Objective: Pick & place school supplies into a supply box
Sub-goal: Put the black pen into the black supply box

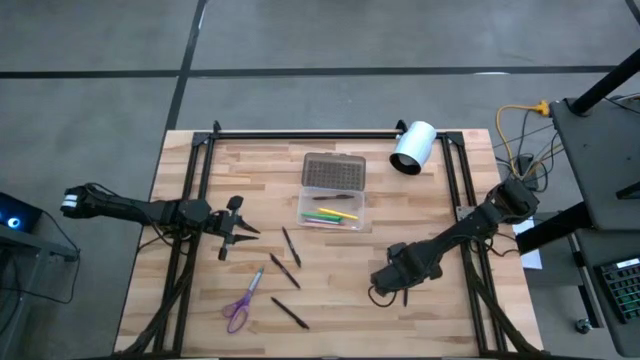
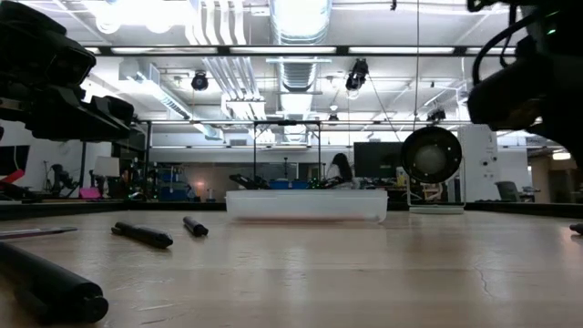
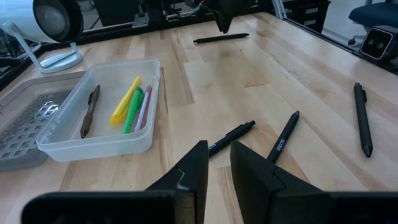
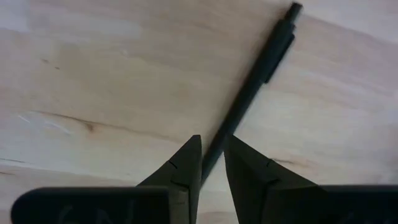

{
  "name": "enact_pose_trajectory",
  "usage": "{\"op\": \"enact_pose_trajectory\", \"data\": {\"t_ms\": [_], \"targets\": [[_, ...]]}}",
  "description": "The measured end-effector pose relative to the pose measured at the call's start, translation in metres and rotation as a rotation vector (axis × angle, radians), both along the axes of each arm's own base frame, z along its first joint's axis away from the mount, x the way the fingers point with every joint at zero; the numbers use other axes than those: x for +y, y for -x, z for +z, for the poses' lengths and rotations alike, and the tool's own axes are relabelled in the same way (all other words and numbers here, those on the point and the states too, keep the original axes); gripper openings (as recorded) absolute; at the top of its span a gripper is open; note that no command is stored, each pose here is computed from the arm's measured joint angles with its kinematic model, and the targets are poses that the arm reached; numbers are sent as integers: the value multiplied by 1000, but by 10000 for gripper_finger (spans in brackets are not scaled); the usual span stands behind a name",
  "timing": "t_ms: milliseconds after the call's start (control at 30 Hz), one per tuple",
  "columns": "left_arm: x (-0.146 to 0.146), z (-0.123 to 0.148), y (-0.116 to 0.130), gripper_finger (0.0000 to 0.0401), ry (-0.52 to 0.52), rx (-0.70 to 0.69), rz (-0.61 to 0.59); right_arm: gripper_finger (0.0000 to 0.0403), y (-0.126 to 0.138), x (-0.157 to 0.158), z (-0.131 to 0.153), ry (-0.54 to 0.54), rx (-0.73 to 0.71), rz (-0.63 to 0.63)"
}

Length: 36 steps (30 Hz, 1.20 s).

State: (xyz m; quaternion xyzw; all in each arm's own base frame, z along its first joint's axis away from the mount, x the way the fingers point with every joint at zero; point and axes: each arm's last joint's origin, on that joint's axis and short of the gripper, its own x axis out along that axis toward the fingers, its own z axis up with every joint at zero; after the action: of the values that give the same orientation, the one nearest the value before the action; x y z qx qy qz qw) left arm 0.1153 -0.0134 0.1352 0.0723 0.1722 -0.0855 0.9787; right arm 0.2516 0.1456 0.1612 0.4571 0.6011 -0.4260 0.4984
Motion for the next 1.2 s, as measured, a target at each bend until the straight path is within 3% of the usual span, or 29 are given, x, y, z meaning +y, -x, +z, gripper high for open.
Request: {"op": "enact_pose_trajectory", "data": {"t_ms": [600, 967, 1200], "targets": [[0, 0, 0, 54, 0, 0, 0, 61, 14, -5, -23, -11, -6, -57], [0, 0, 0, 54, 0, 0, 0, 60, 22, -9, -35, -26, -24, 20], [0, 0, 0, 54, 0, 1, 0, 27, 23, -9, -36, -55, -6, 55]]}}
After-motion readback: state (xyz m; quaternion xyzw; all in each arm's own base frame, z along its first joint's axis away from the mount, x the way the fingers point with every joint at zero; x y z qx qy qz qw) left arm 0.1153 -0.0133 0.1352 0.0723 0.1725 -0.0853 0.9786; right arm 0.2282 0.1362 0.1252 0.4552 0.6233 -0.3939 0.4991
